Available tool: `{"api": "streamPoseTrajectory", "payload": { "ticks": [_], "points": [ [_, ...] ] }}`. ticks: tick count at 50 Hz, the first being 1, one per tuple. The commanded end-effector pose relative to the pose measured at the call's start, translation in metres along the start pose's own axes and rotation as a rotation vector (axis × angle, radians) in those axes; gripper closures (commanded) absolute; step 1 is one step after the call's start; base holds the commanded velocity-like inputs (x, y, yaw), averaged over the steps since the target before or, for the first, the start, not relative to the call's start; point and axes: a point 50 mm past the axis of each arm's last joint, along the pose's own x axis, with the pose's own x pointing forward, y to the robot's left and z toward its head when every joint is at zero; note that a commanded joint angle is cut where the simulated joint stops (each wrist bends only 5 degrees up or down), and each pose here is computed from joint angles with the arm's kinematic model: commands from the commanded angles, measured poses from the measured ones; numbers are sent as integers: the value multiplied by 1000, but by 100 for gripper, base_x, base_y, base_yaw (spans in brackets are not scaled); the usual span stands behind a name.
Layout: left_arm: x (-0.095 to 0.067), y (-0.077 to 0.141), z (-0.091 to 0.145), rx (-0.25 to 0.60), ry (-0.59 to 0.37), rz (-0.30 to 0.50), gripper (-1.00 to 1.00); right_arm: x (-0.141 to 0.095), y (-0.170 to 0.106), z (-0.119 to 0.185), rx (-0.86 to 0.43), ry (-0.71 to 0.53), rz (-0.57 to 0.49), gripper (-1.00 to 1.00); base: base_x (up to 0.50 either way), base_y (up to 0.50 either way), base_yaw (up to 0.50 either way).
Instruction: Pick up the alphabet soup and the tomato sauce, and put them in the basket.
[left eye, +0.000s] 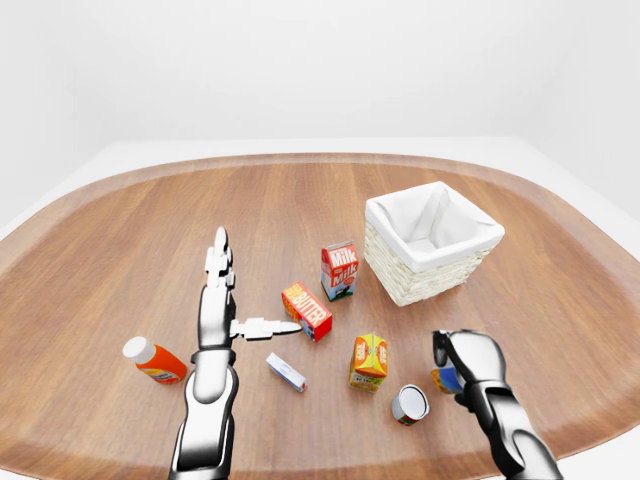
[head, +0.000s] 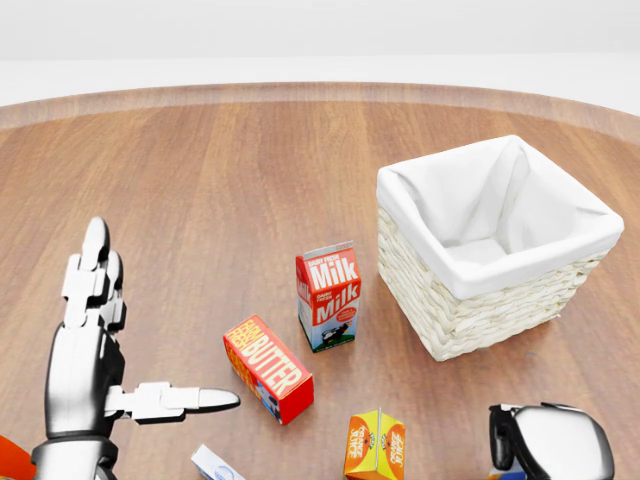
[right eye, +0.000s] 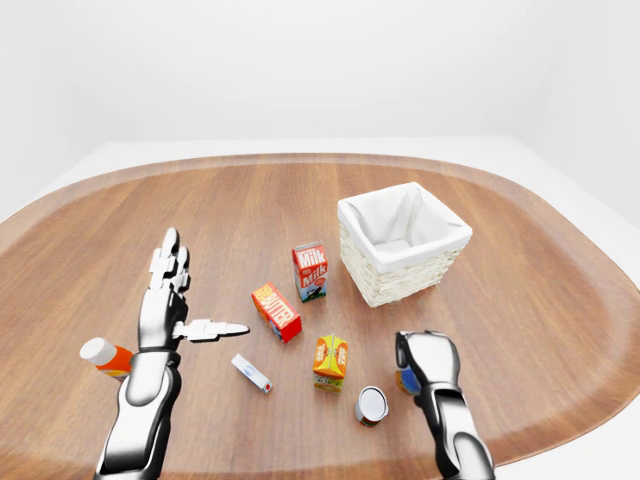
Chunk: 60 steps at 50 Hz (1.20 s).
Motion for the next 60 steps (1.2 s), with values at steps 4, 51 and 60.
{"api": "streamPoseTrajectory", "payload": {
  "ticks": [4,51,60],
  "points": [
    [0,-1,-1,-1,5,-8,-100,-8,-33,-7,23,38,-81,100,0,0,0],
    [0,0,-2,-2,9,-5,-100,-32,-136,-2,299,9,-351,100,0,0,0],
    [0,0,-2,-2,9,-5,-100,-33,-156,9,323,-69,-401,100,0,0,0]
  ]
}}
